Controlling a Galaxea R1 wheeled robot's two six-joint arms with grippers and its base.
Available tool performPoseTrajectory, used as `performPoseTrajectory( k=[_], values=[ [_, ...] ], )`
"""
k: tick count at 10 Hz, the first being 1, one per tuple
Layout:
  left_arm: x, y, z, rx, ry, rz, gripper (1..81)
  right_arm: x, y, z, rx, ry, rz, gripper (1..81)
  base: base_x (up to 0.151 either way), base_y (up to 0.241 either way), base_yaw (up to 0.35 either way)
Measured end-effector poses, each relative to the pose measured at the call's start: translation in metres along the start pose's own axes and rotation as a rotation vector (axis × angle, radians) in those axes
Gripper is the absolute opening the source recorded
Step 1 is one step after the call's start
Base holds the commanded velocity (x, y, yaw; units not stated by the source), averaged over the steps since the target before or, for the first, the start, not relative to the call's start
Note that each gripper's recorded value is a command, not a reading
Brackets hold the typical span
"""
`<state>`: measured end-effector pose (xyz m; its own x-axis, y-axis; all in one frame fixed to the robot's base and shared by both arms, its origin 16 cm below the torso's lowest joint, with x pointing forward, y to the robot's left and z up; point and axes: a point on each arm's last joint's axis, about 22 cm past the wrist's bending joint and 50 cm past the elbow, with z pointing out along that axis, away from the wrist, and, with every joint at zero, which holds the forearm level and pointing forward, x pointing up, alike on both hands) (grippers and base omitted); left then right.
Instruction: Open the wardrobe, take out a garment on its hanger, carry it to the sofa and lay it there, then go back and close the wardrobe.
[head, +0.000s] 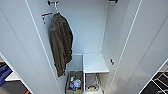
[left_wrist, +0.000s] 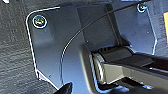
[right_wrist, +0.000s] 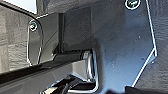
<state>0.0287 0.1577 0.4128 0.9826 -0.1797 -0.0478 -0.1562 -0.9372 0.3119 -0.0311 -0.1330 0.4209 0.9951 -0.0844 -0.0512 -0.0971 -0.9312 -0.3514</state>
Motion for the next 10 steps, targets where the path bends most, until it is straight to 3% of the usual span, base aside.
performPoseTrajectory(
  k=[5,8,10],
  values=[
    [-0.012,-0.007,-0.002,0.006,-0.013,-0.027,81.1,-0.016,0.010,-0.004,-0.005,-0.009,0.001,81.1,0.000,0.000,0.000],
    [-0.014,-0.027,-0.010,0.001,-0.011,-0.059,81.1,-0.013,-0.002,-0.009,0.062,-0.007,0.006,81.1,0.000,0.000,0.000],
    [-0.013,-0.054,-0.025,-0.010,0.013,-0.095,81.1,-0.002,0.026,-0.025,0.068,0.005,0.004,81.1,0.000,0.000,0.000]
  ],
)
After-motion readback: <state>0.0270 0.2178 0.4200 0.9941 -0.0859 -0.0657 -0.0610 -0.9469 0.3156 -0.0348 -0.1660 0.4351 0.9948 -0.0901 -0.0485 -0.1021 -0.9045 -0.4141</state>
